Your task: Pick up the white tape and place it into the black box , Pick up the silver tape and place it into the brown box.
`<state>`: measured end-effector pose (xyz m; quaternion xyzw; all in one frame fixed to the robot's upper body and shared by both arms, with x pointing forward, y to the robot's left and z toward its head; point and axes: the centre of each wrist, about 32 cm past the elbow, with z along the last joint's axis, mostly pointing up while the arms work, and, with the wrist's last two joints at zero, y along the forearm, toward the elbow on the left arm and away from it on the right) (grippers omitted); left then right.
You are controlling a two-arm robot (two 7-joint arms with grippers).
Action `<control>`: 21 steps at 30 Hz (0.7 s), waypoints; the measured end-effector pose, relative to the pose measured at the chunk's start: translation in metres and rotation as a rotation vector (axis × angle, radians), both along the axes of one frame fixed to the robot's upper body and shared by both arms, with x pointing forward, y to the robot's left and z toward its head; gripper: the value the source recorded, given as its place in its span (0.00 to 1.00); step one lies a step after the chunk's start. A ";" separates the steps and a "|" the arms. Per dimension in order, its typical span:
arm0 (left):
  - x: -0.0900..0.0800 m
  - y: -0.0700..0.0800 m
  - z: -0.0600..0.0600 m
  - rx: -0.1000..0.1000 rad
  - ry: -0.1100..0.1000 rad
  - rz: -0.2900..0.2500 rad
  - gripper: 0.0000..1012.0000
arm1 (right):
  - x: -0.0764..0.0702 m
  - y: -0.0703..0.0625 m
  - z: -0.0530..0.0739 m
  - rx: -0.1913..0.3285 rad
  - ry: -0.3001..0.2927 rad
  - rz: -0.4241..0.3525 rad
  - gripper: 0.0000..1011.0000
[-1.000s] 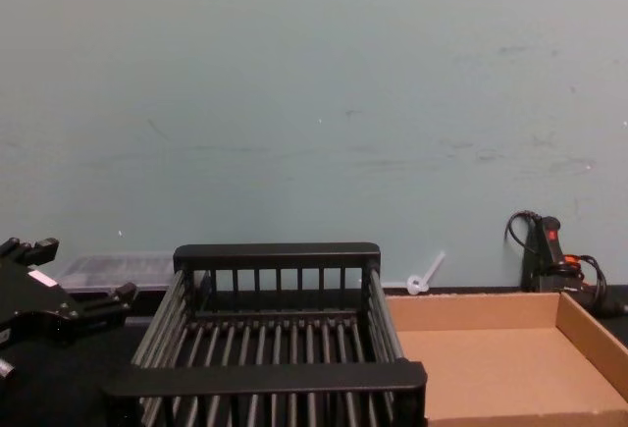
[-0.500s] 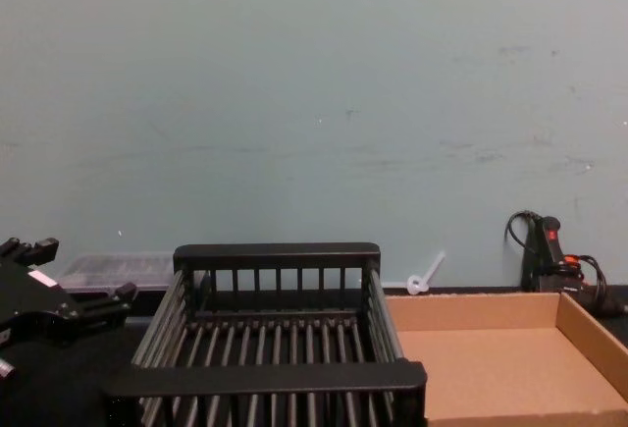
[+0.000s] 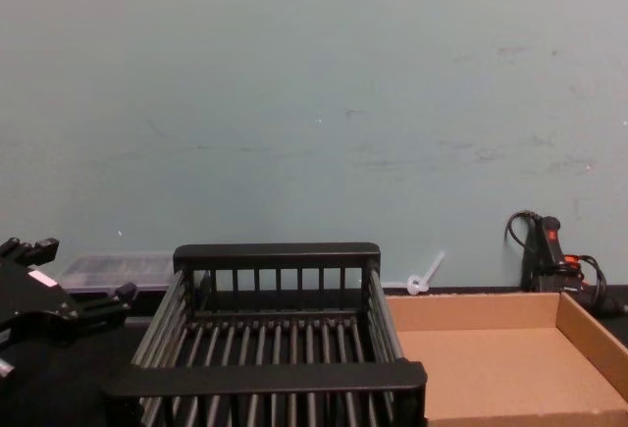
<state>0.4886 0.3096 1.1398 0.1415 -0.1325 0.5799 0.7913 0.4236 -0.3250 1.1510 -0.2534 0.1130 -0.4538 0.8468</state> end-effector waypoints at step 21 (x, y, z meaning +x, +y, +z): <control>0.000 0.000 0.000 0.000 0.000 0.000 0.99 | 0.000 0.000 0.000 0.000 0.001 -0.002 0.99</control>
